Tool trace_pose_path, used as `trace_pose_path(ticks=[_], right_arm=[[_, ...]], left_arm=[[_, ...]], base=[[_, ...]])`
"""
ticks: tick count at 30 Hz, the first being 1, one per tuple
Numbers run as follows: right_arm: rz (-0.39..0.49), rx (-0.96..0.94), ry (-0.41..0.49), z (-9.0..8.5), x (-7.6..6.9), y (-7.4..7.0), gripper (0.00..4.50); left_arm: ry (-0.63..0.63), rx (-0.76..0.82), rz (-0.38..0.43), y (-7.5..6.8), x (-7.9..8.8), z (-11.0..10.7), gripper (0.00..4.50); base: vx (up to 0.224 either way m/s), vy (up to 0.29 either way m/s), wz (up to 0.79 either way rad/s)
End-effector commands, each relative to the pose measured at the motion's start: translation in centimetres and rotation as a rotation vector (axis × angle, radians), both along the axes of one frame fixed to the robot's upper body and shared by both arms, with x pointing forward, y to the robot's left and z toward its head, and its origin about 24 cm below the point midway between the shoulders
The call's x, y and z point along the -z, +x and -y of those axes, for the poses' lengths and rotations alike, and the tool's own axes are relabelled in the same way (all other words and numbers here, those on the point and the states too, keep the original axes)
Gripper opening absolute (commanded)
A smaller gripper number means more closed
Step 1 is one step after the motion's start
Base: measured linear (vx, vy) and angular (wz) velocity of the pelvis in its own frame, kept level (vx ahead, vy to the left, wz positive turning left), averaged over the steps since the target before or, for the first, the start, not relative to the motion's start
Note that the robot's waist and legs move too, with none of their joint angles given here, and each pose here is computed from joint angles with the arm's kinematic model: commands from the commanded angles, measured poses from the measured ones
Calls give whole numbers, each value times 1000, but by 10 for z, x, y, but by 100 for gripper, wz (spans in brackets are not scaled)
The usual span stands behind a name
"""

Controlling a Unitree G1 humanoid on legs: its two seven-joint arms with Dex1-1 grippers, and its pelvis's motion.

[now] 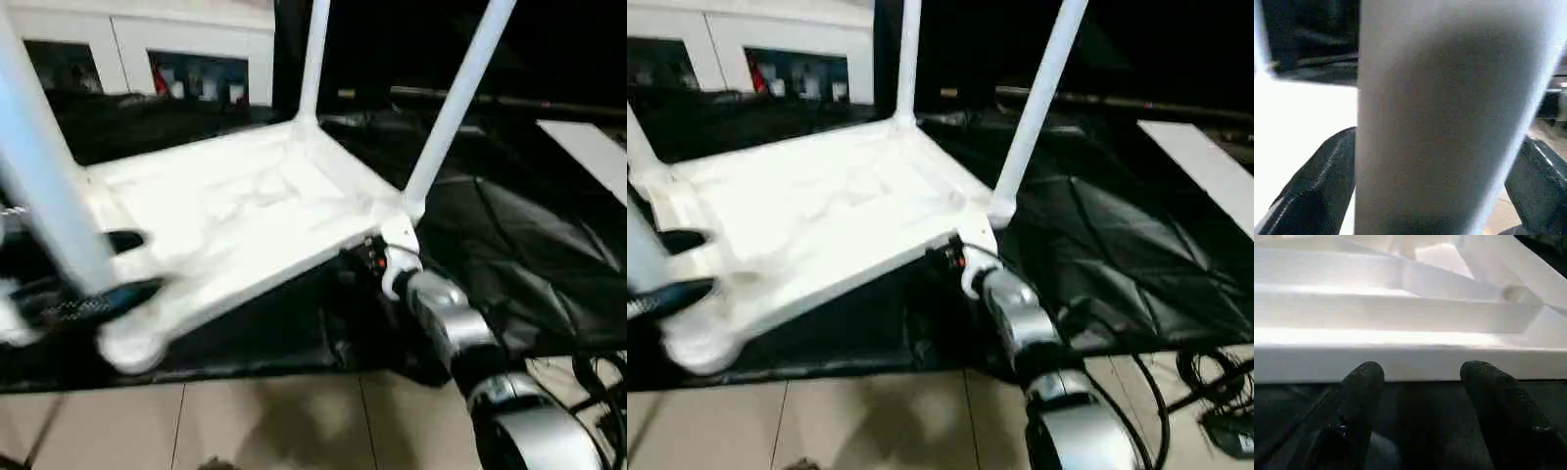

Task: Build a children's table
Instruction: Rotate table base

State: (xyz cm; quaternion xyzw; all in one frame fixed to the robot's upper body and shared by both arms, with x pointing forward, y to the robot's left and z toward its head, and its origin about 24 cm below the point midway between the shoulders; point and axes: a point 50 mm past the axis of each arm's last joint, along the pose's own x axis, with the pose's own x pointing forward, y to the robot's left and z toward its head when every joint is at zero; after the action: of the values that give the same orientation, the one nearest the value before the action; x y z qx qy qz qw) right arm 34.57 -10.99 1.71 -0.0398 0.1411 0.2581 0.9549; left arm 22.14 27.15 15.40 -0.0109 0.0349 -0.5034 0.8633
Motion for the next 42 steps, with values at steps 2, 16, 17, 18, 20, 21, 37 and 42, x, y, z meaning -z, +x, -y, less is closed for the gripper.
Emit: trace_pose_path(ticks=[2, 16, 17, 18, 20, 21, 37, 42], right_arm=[[-17, 32, -14, 6, 0, 4, 298], [-27, -77, 17, -14, -2, 3, 298], [-25, -85, 20, -15, -3, 3, 298], [-24, -91, 22, -16, -3, 3, 298], [-21, -114, 30, -20, -3, 1, 298], [-19, -124, 33, -22, -3, 1, 298], [-6, -197, 78, -27, -7, -2, 298], [30, -116, 68, -9, -13, 5, 298]], left_arm=[[-11, 114, 5, 6, 1, 27, 449], [-101, 544, 40, 37, 7, 161, 449], [-89, 540, 37, 40, 8, 166, 449], [-81, 537, 38, 41, 9, 169, 449], [-47, 520, 54, 47, 14, 178, 449], [-32, 514, 63, 49, 16, 182, 449], [155, 177, 218, 101, 31, 202, 449], [226, 95, 256, 113, 38, 198, 449]], base=[[0, 0, 0], [0, 0, 0], [0, 0, 0], [0, 0, 0], [0, 0, 0], [0, 0, 0], [0, 0, 0], [0, 0, 0]])
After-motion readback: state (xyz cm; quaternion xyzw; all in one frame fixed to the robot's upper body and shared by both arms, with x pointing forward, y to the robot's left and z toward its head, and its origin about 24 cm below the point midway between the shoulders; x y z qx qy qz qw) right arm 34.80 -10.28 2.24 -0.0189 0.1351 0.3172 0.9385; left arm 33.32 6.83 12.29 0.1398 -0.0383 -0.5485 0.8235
